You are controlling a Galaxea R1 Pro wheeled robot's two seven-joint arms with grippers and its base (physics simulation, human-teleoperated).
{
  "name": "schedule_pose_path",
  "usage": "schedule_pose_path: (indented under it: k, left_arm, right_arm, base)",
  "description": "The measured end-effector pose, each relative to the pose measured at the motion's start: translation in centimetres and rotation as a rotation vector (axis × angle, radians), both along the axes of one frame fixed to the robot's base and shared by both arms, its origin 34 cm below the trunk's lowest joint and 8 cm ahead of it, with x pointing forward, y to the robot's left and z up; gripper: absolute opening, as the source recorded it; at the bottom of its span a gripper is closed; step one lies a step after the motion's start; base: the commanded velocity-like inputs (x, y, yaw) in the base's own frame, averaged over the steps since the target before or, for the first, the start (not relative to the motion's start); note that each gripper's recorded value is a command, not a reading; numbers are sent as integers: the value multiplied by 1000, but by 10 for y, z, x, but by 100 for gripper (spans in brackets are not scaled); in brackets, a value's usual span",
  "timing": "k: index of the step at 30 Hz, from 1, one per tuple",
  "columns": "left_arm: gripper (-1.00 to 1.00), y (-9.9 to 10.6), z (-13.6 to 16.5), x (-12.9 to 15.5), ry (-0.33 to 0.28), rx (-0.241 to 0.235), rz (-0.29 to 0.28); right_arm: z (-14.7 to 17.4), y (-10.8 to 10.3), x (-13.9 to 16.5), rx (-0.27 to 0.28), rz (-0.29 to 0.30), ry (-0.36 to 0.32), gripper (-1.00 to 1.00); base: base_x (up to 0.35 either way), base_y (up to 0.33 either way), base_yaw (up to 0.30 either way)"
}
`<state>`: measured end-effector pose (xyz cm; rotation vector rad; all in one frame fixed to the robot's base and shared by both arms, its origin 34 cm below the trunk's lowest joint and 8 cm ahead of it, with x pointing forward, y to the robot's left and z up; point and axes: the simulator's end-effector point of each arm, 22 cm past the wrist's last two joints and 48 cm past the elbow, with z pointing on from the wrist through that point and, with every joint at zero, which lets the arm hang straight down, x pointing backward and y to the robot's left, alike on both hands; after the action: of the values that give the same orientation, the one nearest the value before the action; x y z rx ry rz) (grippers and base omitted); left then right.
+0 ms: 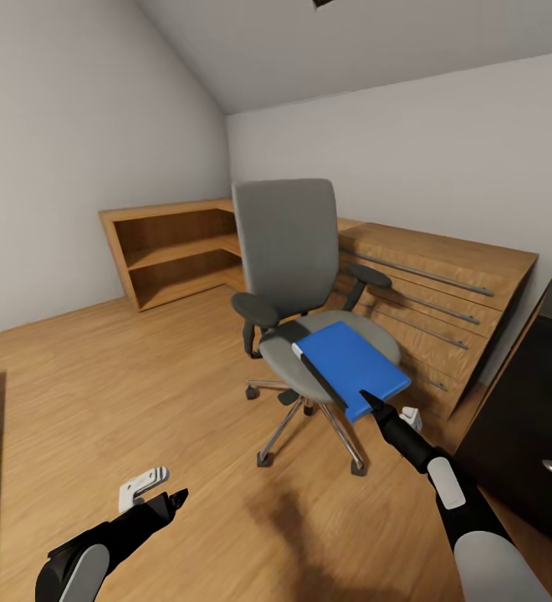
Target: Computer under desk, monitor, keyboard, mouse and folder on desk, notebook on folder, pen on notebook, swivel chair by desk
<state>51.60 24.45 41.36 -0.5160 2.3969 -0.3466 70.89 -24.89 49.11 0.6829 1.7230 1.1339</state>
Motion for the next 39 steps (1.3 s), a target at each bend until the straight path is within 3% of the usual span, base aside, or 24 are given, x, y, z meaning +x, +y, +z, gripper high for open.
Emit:
schedule_pose_path:
  k: [9,14,21,28,36,39]
  left_arm:
    - [100,0,16,3,-36,-1,3]
    - [100,1,22,3,-47,2,6]
    - [100,2,34,4,-72,6,9]
    - [100,12,41,2,-70,39,43]
    - [100,15,46,0,-77,41,50]
    - [100,16,43,-2,-52,44,52]
  right_arm:
    - [27,-2,1,-3,-2,-42,-100]
    - [63,-9,6,-19,-10,-112,-100]
    - [90,-11,5,-28,-13,-158,-100]
    - [133,-17,4,-51,-25,-245,-100]
    - [174,-28,-12,-96,-49,-338,-100]
    - [199,-26,-21,-120,-60,-388,-100]
  base:
    - [0,0,0]
    - [0,0,0]
    - [0,0,0]
    - [-3,0,0]
    - [-284,0,0]
    - [-333,0,0]
